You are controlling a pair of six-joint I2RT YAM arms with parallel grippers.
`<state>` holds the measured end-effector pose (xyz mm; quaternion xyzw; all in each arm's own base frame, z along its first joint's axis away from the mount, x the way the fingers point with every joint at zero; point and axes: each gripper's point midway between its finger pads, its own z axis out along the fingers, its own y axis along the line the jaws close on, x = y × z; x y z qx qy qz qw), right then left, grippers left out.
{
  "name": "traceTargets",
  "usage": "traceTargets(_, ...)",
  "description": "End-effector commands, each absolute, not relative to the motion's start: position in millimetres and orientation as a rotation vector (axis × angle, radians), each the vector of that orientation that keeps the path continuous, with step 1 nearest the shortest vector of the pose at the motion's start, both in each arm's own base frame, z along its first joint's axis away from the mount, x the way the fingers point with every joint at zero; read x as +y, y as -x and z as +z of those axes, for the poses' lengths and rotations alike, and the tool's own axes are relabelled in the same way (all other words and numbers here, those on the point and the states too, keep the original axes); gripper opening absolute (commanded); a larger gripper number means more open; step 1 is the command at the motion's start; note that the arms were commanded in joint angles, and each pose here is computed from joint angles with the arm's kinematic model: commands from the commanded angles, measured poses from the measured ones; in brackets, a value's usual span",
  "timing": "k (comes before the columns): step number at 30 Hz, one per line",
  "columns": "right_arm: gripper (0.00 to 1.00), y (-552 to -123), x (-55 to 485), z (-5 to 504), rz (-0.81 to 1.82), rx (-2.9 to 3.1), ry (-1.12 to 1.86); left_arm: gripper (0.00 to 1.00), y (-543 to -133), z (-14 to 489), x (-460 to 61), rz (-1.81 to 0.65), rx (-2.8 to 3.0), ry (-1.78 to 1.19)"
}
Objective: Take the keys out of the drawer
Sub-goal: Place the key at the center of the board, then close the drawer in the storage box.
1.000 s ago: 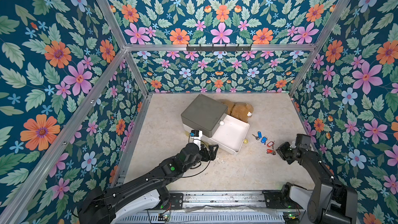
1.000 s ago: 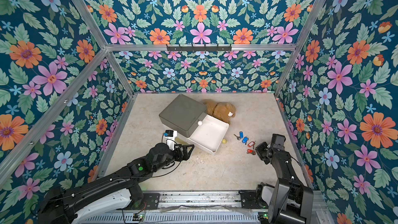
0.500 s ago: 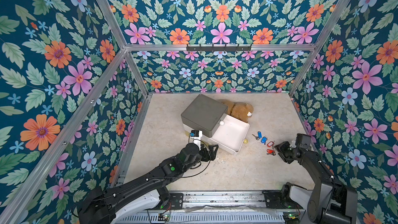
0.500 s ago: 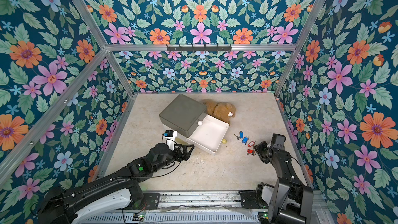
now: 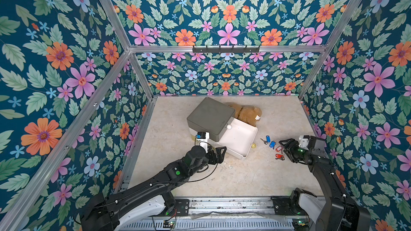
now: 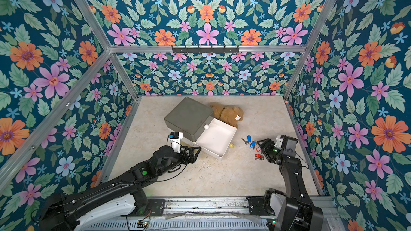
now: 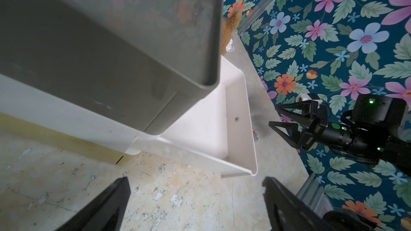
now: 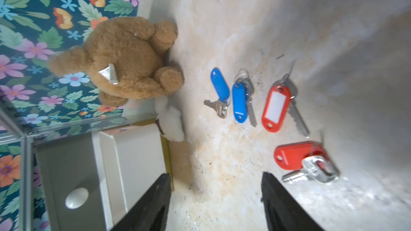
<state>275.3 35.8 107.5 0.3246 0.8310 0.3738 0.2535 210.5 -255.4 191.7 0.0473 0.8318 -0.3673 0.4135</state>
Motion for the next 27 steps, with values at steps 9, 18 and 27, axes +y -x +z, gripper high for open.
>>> traceTargets(9,0.70,-284,81,158,1.233,2.239,-0.664,0.99,-217,243,-261,-0.904,2.017,-0.169)
traceTargets(18,0.70,-276,97,164,1.294,2.255,-0.608,0.99,-232,283,-262,-0.803,2.003,-0.208)
traceTargets(27,0.62,-268,112,163,1.358,2.265,-0.576,0.99,-291,299,-232,-0.757,2.096,-0.074)
